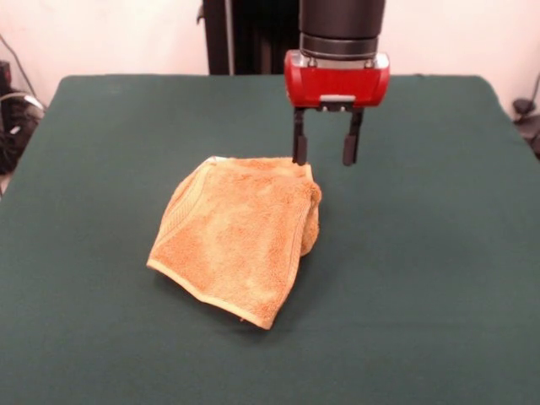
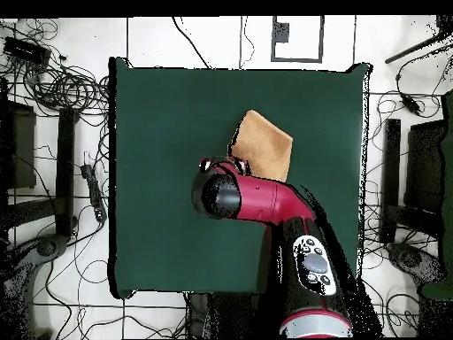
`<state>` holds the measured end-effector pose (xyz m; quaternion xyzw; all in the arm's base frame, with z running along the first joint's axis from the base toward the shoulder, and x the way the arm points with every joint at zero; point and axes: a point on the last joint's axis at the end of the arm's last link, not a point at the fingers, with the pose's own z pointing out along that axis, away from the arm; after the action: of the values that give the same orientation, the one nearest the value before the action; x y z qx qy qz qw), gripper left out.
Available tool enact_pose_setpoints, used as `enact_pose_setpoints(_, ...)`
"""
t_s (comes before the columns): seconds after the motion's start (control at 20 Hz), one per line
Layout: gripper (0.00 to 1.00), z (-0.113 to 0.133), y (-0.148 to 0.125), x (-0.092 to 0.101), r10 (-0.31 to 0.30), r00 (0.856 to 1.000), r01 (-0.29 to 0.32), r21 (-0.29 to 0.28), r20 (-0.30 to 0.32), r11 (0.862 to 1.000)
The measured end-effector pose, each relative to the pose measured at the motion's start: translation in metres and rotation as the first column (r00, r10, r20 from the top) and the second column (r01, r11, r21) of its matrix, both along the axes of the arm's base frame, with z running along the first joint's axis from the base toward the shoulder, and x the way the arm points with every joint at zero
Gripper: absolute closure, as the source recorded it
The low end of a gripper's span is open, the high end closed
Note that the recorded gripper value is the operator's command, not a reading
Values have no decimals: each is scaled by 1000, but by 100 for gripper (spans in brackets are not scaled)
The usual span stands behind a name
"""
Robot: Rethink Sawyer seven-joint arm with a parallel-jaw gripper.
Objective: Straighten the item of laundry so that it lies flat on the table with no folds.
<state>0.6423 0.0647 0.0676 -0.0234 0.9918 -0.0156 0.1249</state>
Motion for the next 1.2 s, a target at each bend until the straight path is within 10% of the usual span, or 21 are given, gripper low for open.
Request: enact_pose_setpoints(1.2, 0, -26, -18, -24, 62, 997, -64, -60, -44, 996)
